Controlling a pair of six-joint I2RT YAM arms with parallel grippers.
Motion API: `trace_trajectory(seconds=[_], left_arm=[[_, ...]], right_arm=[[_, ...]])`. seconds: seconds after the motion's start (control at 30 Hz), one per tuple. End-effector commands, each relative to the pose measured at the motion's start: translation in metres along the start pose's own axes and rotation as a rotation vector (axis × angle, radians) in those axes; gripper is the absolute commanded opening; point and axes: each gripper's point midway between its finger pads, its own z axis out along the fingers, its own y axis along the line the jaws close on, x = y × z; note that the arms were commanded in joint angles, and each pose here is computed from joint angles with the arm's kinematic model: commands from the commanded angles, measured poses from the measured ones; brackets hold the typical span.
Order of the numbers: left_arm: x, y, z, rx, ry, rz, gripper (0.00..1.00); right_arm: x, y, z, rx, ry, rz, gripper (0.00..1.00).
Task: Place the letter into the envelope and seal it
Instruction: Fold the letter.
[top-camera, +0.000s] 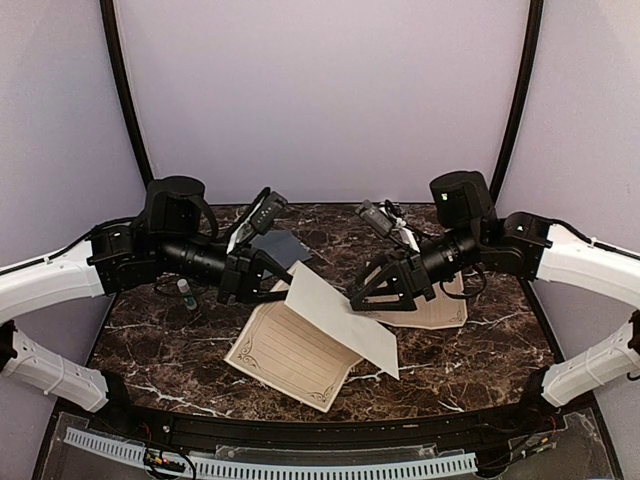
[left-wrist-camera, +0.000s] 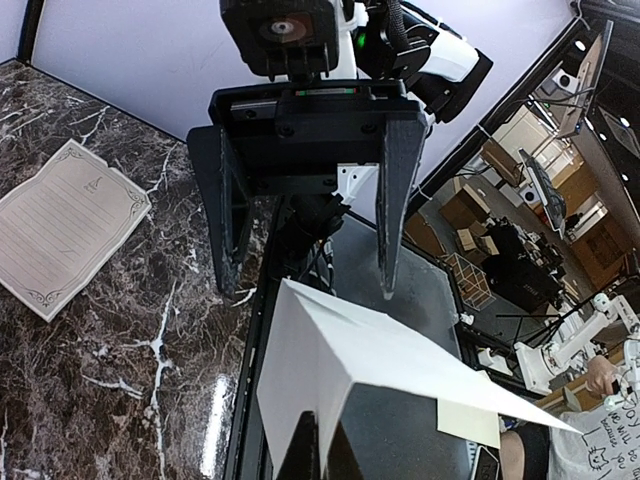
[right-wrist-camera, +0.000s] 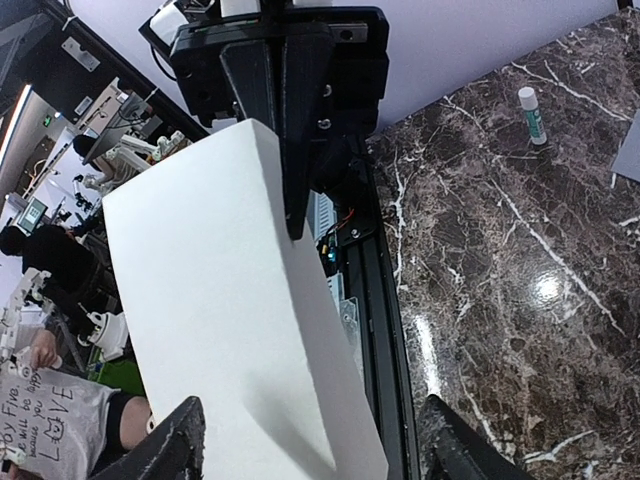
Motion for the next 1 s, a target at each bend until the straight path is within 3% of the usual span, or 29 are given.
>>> trace_trajectory(seconds=[0.0, 0.33, 0.6, 0.67, 0.7, 0.77, 0.8, 0.97], left_arm=[[-0.017, -0.018, -0.005, 0.064, -0.038, 0.040, 0.00], [-0.019, -0.020, -0.005, 0.069, -0.041, 0.044, 0.00], [-0.020, -0.015, -0.008, 0.031, -0.056, 0.051, 0.00], [-0.024, -0.014, -0.011, 0.008, -0.074, 0.057, 0.00], [-0.026, -0.011, -0.013, -0.022, -0.088, 0.057, 0.04], [-0.031, -0.008, -0.019, -0.065, -0.118, 0.066, 0.22], [-0.034, -0.010, -0.024, -0.080, -0.135, 0.078, 0.35], [-0.054, 0.003, -0.051, -0.261, -0.246, 0.078, 0.64]], right_arm=[[-0.007, 0.016, 0.007, -0.063, -0.004, -0.055, 0.65], [-0.006, 0.024, 0.018, -0.110, 0.012, -0.066, 0.43], [-0.010, 0.027, 0.017, -0.101, -0.006, -0.079, 0.00], [-0.012, 0.026, 0.017, -0.087, -0.016, -0.082, 0.00], [-0.012, 0.025, 0.016, -0.081, -0.019, -0.082, 0.00], [-0.012, 0.024, 0.015, -0.069, -0.023, -0.081, 0.00], [-0.012, 0.024, 0.015, -0.064, -0.024, -0.079, 0.00], [-0.010, 0.023, 0.015, -0.060, -0.013, -0.069, 0.00]])
